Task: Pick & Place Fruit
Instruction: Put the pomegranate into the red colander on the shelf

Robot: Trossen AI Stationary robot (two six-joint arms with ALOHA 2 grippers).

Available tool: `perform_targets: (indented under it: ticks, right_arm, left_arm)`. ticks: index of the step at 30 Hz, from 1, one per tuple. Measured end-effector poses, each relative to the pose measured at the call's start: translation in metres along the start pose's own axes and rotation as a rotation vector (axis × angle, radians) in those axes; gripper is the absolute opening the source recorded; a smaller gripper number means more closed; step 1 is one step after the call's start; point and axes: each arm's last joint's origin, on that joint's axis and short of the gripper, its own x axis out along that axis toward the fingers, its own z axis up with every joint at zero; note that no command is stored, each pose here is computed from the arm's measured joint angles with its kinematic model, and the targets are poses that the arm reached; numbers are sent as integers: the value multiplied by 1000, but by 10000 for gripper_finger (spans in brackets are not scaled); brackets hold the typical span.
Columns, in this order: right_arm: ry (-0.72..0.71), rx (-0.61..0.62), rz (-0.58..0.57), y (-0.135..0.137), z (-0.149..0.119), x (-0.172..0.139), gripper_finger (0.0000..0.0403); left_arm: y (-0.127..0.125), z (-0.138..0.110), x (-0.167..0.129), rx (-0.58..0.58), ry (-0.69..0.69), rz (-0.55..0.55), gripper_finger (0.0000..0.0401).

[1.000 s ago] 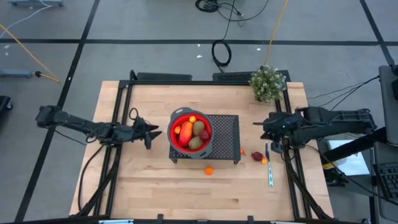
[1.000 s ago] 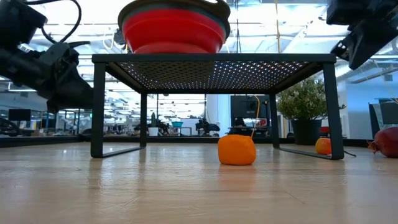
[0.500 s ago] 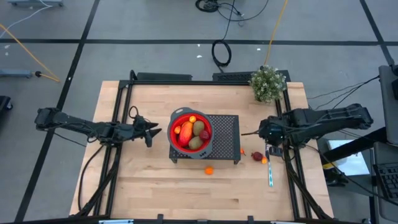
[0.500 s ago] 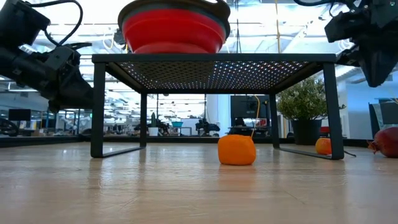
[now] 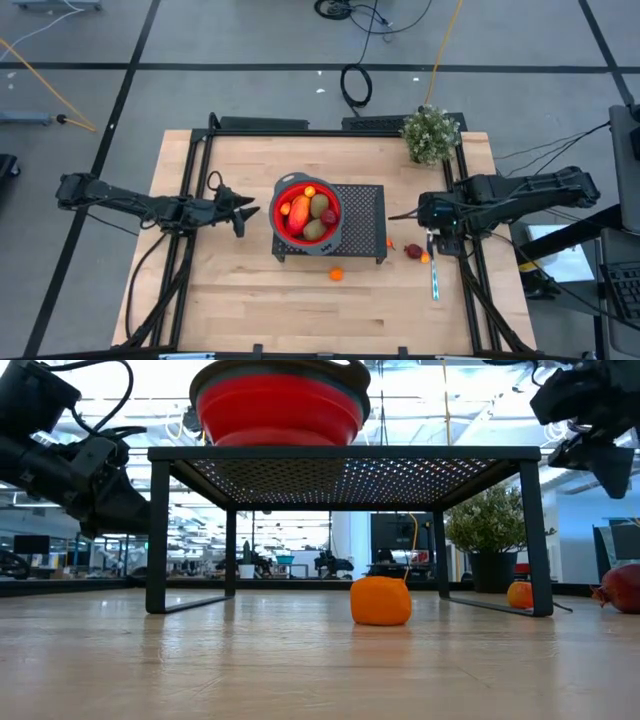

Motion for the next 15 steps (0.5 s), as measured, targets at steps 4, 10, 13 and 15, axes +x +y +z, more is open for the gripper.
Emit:
perform_targets:
  ticks: [4,10,13,15]
  right_arm:
    - [0,1,-1,0,1,0,253]
    - [34,1,-11,0,5,6,297]
    - [56,7,-17,-1,8,9,303]
    - [71,10,-20,-1,10,12,303]
  left_arm:
    - [0,0,0,16,0,0,179]
    - [0,0,0,26,0,0,179]
    - [0,0,0,51,2,1,180]
    - [0,0,0,87,2,1,180]
